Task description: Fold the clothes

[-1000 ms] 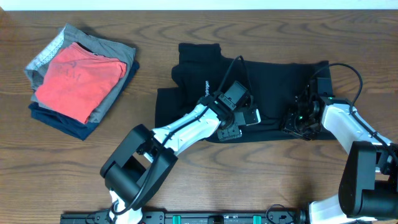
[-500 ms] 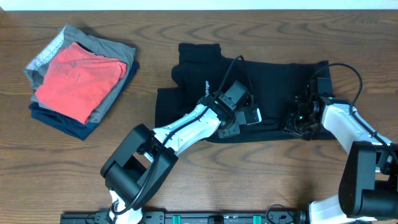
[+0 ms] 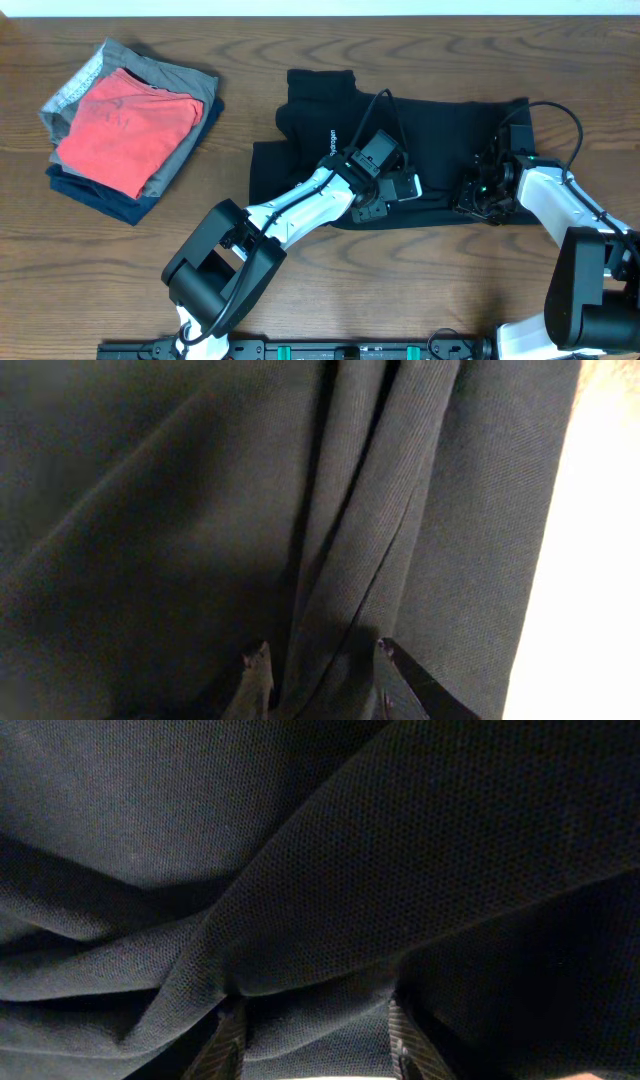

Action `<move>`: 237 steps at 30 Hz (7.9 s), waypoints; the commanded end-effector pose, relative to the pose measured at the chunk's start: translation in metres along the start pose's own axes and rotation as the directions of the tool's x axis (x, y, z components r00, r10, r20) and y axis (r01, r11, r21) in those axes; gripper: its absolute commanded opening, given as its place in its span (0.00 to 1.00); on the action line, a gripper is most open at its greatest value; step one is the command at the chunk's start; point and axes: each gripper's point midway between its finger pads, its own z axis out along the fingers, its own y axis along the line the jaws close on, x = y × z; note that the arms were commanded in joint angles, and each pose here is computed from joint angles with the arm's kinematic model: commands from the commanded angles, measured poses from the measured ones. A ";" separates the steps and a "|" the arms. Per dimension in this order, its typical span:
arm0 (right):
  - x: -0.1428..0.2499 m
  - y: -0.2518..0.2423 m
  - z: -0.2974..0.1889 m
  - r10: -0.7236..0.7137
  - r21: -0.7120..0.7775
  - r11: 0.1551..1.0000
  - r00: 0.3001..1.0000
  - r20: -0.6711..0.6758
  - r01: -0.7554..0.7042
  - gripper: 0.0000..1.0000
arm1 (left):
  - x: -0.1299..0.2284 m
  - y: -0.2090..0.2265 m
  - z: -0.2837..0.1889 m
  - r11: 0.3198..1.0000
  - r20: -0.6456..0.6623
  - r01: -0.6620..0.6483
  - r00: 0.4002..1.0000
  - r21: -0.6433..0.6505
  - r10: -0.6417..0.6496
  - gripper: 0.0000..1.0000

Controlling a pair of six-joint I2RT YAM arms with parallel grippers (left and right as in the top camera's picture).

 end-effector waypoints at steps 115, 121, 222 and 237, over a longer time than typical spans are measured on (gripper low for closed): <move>-0.019 -0.093 -0.072 0.236 0.184 0.945 0.953 0.192 -0.271 0.48 | 0.089 0.043 -0.077 0.667 -0.099 0.710 0.665 -0.226 -0.740 0.47; -0.016 -0.107 -0.048 0.258 0.197 0.938 0.953 0.160 -0.287 0.43 | 0.127 0.028 -0.049 0.649 -0.197 0.722 0.618 -0.241 -0.761 0.40; -0.050 -0.096 -0.026 0.358 -0.119 0.933 0.899 0.252 -0.339 0.41 | 0.154 0.027 -0.120 0.481 -0.081 0.832 0.479 -0.276 -0.874 0.76; -0.052 -0.096 -0.027 0.355 -0.124 0.935 0.898 0.260 -0.333 0.01 | 0.154 0.027 -0.120 0.481 -0.081 0.832 0.479 -0.276 -0.874 0.76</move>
